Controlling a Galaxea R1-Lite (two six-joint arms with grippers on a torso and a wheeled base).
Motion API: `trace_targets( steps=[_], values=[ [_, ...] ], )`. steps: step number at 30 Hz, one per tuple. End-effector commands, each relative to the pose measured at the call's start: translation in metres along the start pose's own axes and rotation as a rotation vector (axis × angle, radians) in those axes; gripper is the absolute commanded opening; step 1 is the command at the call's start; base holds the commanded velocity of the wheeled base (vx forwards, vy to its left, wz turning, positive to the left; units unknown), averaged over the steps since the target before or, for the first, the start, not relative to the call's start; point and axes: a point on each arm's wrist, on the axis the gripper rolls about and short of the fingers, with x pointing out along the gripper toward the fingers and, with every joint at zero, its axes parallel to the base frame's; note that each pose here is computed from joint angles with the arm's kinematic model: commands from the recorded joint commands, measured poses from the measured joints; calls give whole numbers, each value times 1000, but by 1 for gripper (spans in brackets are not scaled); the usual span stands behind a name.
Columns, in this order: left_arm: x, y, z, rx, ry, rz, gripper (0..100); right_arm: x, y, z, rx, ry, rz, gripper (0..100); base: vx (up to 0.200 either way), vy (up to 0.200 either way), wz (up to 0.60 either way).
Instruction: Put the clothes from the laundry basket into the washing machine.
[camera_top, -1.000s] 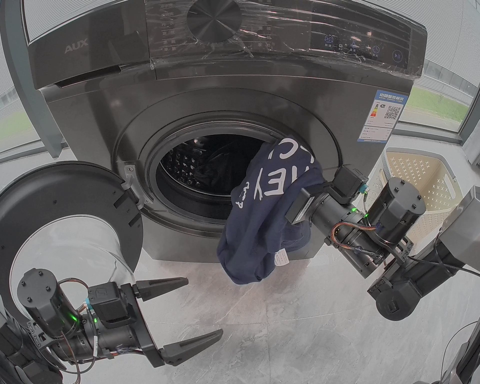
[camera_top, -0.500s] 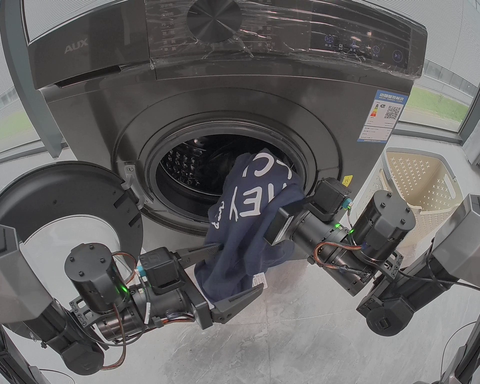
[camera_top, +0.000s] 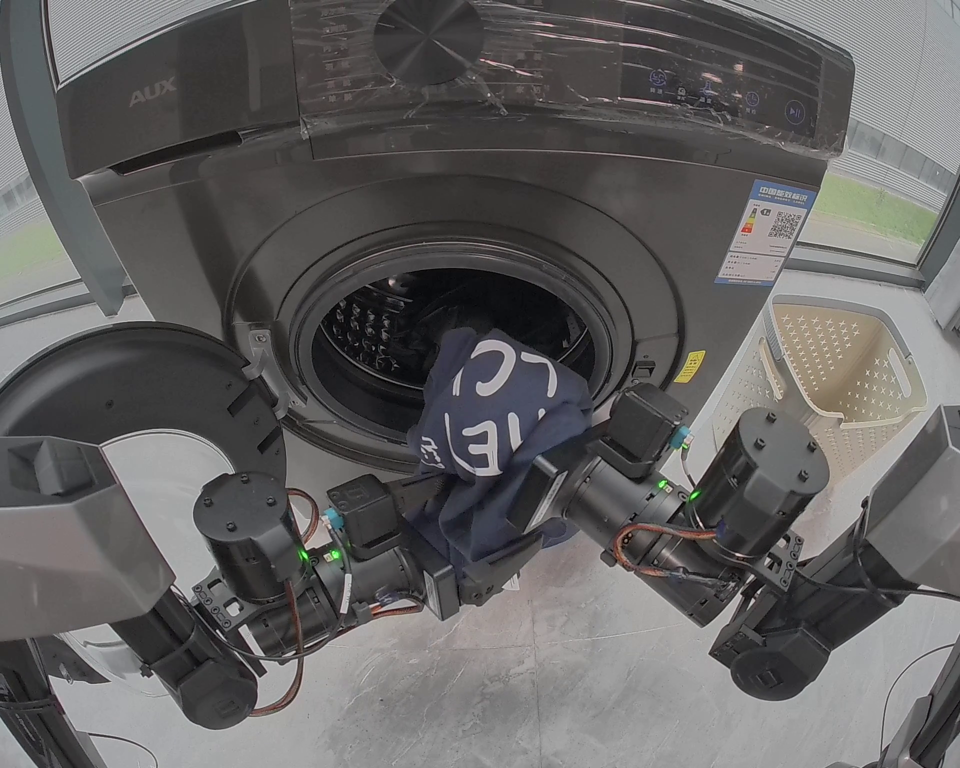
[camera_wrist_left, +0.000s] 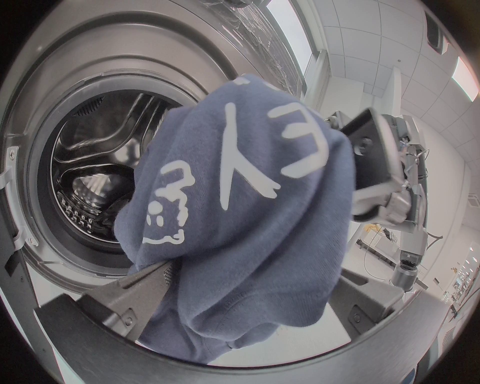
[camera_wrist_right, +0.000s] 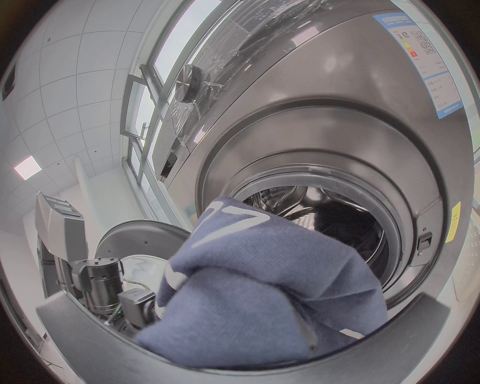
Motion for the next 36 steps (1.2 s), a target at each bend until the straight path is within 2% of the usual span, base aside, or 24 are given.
trace_targets(
  steps=[1, 6, 14, 15, 20, 21, 28, 32, 36],
  values=[
    [11, 5, -6, 0, -1, 9, 100, -4, 9, -1, 7, 10, 23, 0, 0, 0, 0],
    [22, 12, -18, -4, 19, 31, 100, -5, 13, -2, 15, 14, 33, 0, 0, 0, 0],
    [35, 23, -22, 0, 1, 70, 100, -6, 16, -4, 17, 18, 27, 0, 0, 0, 0],
    [39, 28, -25, -1, 0, 81, 100, -6, 16, -4, 18, 18, 29, 0, 0, 0, 0],
    [42, 28, -28, 1, 4, 78, 100, -6, 16, -5, 19, 21, 26, 0, 0, 0, 0],
    [43, 27, -28, 0, 1, 75, 0, -6, 16, -5, 21, 20, 27, 0, 0, 0, 0],
    [50, 28, -18, 4, -44, 82, 0, -6, 16, -4, 31, 12, 28, 0, 0, 0, 0],
    [52, 29, -9, -24, -81, 83, 0, -5, 15, -3, 31, 9, 23, 0, 0, 0, 0],
    [48, 26, -6, -26, -81, 83, 0, -5, 11, -1, 34, 4, 12, 0, 0, 0, 0]
  ],
)
